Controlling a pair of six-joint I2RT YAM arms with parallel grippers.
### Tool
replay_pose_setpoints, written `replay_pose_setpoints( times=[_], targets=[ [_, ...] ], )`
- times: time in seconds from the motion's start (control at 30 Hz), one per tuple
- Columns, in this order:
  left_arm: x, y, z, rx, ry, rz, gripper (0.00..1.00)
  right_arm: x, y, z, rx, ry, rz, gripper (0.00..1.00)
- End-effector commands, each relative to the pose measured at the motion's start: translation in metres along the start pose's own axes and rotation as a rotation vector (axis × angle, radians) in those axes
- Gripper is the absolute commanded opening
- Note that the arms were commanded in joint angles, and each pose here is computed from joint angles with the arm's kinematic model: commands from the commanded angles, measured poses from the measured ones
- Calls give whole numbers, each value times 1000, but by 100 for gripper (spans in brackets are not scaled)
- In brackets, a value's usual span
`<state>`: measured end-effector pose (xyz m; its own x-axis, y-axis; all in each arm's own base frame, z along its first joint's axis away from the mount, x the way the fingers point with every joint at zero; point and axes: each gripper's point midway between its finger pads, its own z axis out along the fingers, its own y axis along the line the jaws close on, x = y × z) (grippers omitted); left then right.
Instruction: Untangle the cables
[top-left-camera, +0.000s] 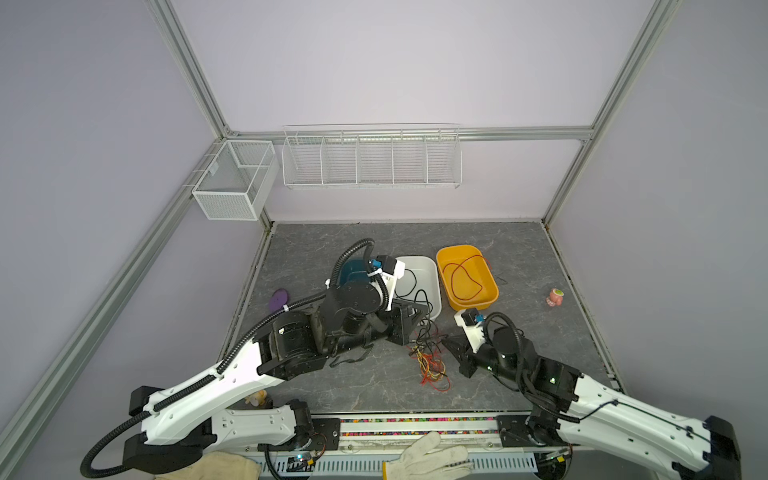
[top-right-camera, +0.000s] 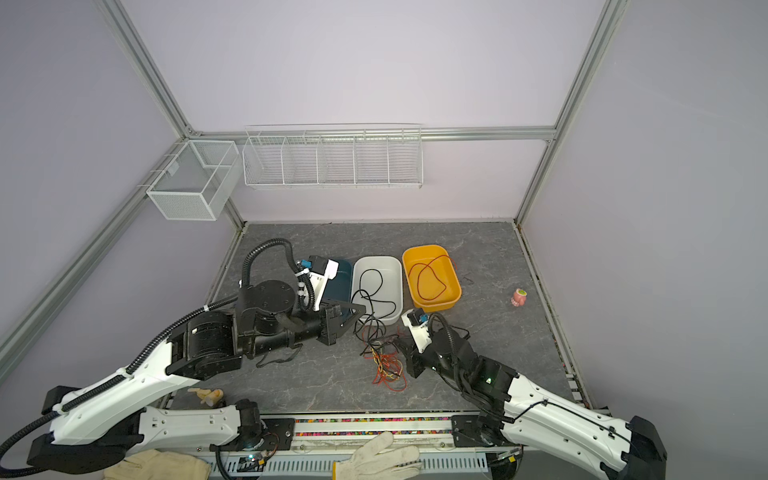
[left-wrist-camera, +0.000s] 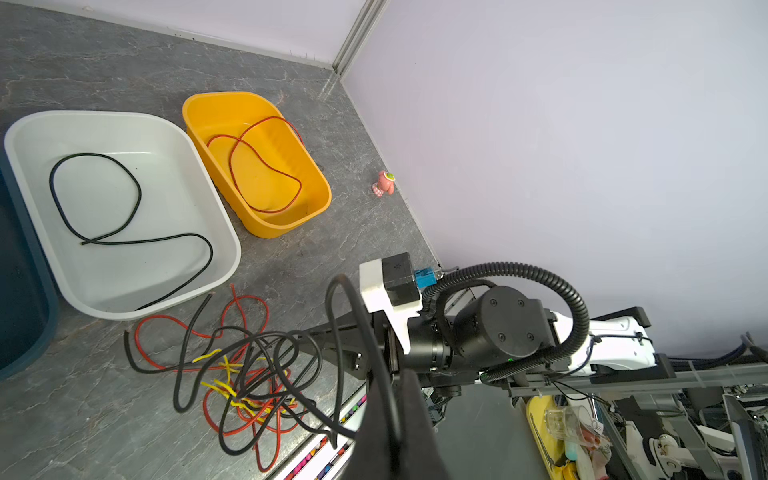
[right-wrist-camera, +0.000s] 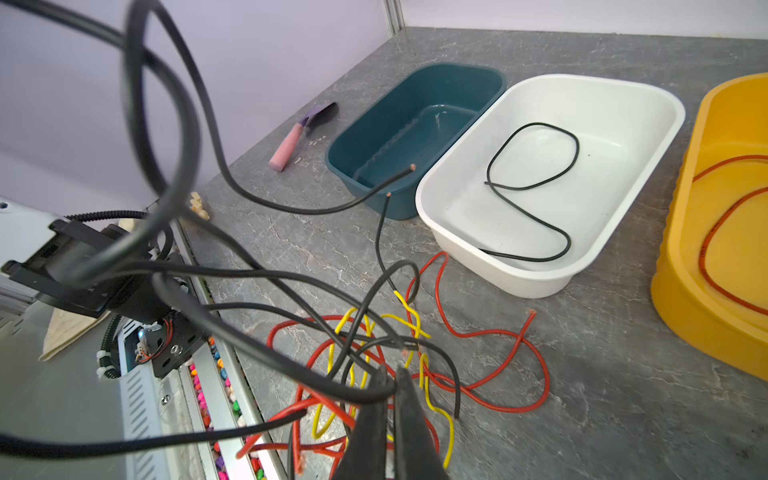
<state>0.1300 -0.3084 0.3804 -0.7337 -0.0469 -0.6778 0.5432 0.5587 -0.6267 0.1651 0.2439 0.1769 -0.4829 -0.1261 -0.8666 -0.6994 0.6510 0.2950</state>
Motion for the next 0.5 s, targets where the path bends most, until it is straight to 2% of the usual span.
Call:
replay_pose_setpoints(
  times=[0.0, 0.07, 0.23, 0.37, 0.47],
  targets=[
    [-13, -9, -14, 22, -39, -1, 0, 15, -22, 2, 106, 37, 21, 7],
    [-22, -15, -26, 38, -64, 2, 0, 22, -37, 3, 198, 78, 47, 7],
    [-38, -24, -55, 76, -120, 1, 0, 31, -52, 1, 288, 117, 96, 7],
    [-44, -24, -68, 66, -138, 12, 0, 48, -80, -3, 432, 161, 146, 6],
    [-47, -25, -73, 67, -141, 15, 0, 59, -88, 0, 464, 216, 177, 6]
  ],
)
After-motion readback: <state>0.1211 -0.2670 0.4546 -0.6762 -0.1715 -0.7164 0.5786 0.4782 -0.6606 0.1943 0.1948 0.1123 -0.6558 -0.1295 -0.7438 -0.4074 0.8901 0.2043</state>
